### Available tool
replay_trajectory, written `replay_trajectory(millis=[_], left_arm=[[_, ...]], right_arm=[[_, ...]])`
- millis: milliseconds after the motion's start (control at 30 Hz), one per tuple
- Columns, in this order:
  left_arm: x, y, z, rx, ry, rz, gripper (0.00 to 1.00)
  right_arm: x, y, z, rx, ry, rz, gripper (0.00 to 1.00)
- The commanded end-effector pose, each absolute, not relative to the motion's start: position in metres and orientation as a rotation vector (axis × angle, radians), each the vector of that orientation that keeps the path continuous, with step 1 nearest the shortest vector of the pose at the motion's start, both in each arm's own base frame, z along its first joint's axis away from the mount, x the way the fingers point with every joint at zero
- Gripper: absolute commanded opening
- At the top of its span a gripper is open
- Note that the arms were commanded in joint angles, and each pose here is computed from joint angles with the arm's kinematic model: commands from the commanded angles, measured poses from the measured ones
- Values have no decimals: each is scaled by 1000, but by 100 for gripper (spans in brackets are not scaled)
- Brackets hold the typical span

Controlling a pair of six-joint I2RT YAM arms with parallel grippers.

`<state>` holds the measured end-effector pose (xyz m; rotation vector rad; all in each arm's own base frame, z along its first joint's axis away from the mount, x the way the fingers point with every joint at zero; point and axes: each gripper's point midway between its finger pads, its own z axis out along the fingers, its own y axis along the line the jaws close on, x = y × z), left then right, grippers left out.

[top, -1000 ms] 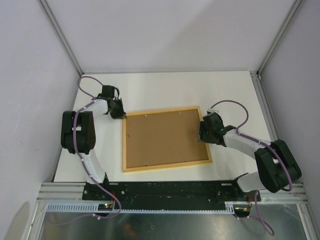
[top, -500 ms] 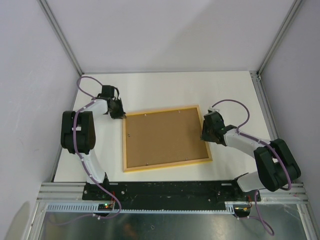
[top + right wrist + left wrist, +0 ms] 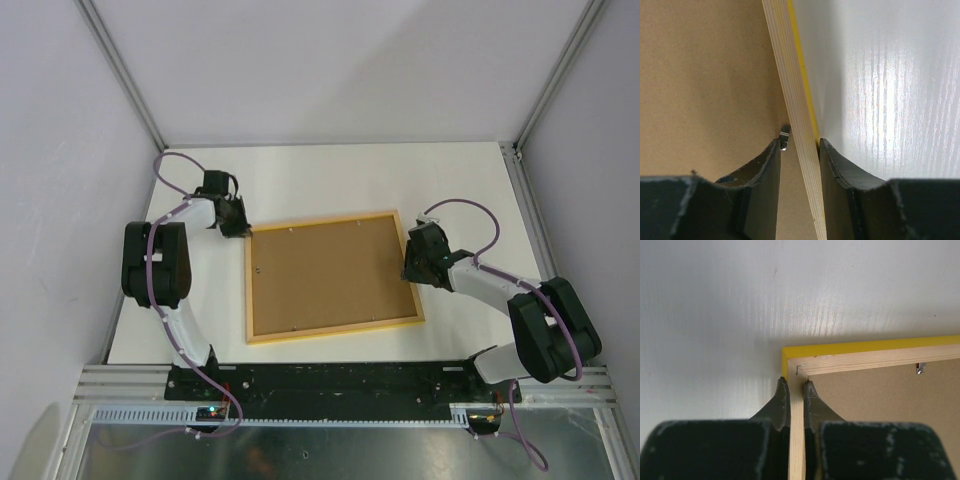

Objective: Put the photo into the frame

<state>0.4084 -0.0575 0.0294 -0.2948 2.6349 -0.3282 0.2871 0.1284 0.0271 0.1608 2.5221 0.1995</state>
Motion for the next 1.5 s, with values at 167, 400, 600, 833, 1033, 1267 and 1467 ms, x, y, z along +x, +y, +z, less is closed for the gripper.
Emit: replay_trajectory(millis=[167, 400, 600, 833, 1033, 1267, 1467], left_arm=[[434, -68, 59, -289, 2532, -391, 0], [433, -69, 57, -288, 2536, -390, 0], [433, -69, 57, -288, 2538, -391, 0], [434, -69, 58, -294, 2535, -388, 0], [434, -69, 57, -303, 2537, -387, 0], [435, -71, 58, -311, 2535, -400, 0], [439, -79, 69, -286, 2513, -452, 7]], right_arm=[[301, 129, 37, 204, 2479, 218, 47], [310, 123, 40, 248, 2459, 224, 47], [311, 127, 34, 254, 2473, 240, 46], [305, 124, 30, 223, 2499, 196, 42], [299, 121, 28, 181, 2521, 168, 18], [298, 121, 29, 168, 2522, 176, 0], [299, 119, 30, 199, 2517, 172, 0]])
